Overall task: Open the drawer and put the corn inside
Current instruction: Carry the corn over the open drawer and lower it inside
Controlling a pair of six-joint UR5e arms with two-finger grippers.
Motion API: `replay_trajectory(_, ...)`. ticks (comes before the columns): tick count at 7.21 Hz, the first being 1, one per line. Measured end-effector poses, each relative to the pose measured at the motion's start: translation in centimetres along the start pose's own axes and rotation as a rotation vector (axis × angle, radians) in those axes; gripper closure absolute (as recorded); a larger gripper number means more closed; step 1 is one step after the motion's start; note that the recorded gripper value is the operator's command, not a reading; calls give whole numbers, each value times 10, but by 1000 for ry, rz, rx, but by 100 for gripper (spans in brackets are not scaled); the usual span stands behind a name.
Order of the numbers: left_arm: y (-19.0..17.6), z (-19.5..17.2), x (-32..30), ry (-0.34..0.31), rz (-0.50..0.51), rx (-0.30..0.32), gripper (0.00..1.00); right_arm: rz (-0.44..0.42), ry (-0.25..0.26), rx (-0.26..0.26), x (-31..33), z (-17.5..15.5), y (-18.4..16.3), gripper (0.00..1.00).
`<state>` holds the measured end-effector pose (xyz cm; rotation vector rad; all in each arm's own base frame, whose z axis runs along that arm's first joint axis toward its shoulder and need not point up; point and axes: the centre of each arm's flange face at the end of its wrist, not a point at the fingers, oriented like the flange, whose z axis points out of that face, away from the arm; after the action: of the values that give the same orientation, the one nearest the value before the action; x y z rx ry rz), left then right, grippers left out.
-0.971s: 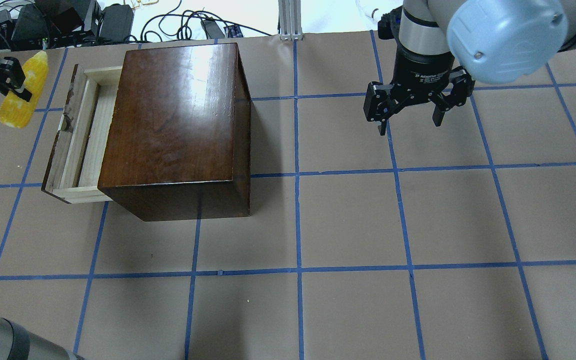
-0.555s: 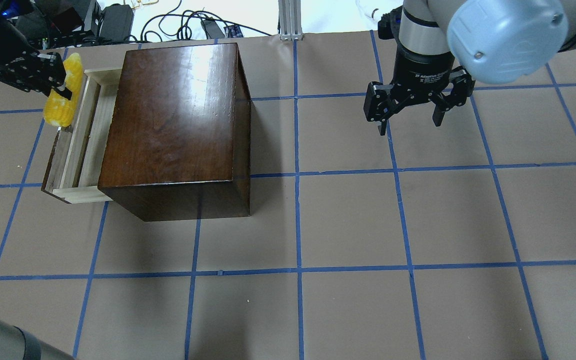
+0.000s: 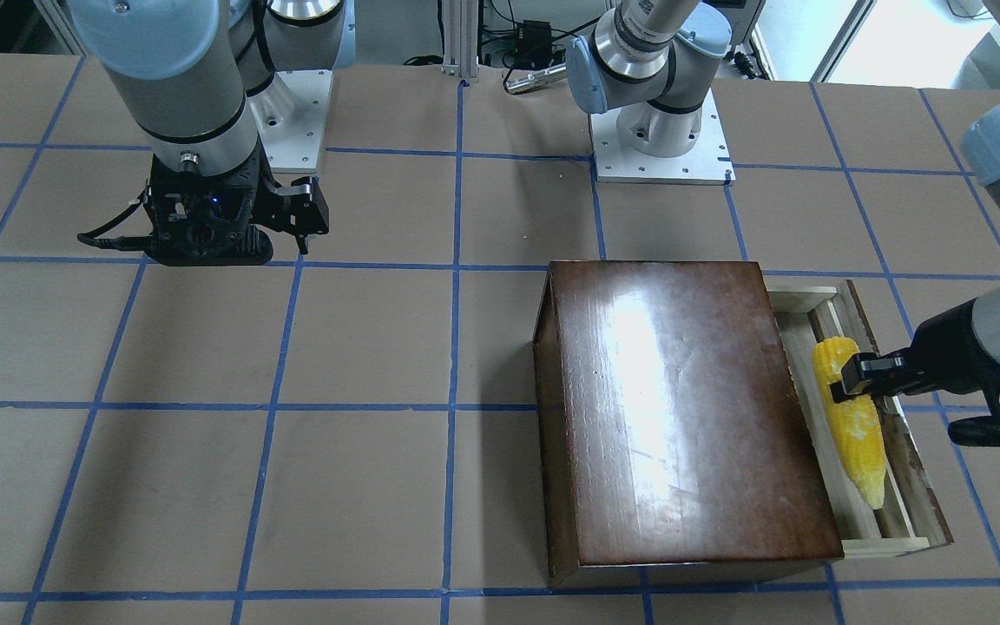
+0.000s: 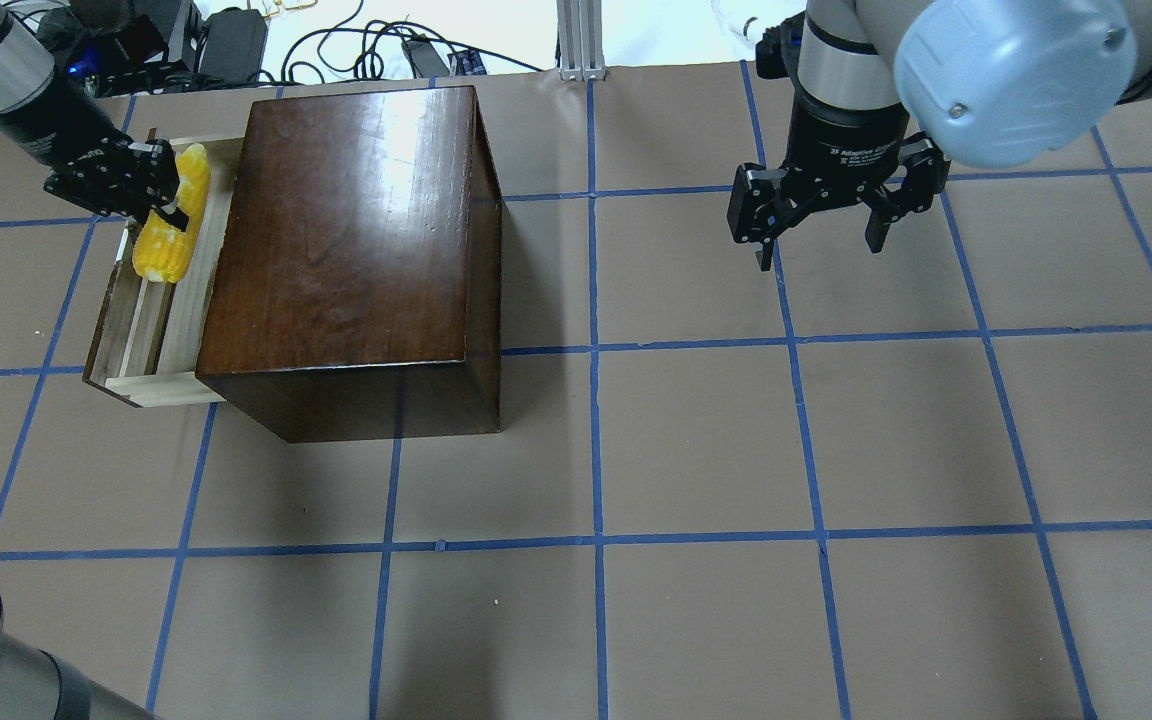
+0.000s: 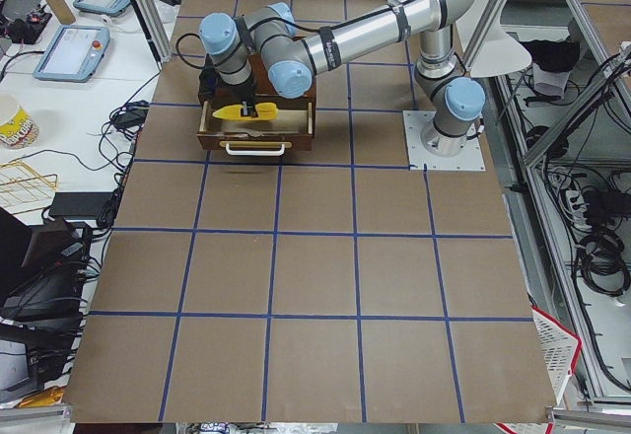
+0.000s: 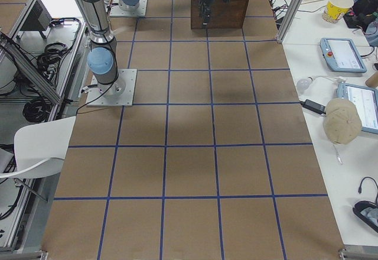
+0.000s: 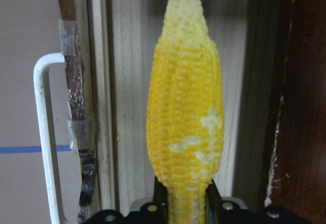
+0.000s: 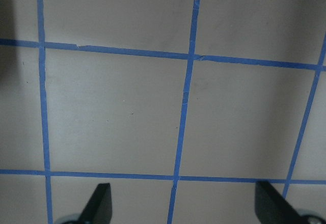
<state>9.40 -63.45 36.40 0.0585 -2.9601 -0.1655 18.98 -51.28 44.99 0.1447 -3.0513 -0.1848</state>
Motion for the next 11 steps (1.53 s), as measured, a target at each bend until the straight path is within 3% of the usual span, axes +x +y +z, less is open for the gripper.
replay_trajectory(1, -2, 10, -3, 4, -2, -10, 100, 0, 0, 0, 0, 0, 0, 0)
replay_trajectory(2, -5, 20, -5, 8, -3, -17, 88, 0, 0, 0, 0, 0, 0, 0)
replay_trajectory(3, -8, 27, -7, 12, -4, -25, 83, 0, 0, 0, 0, 0, 0, 0)
replay_trajectory(4, -11, 33, -8, 21, -6, -31, 71, 0, 0, 0, 0, 0, 0, 0)
replay_trajectory(5, -13, 38, -9, 33, -7, -33, 41, 0, 0, 0, 0, 0, 0, 0)
replay_trajectory(6, -14, 40, -9, 41, -7, -35, 5, 0, 0, 0, 0, 0, 0, 0)
replay_trajectory(7, -14, 41, -9, 44, -8, -35, 0, 0, 0, 0, 0, 0, 0, 0)
replay_trajectory(11, -10, 28, -7, 58, -16, -19, 0, 0, 0, 0, 0, 0, 0, 0)
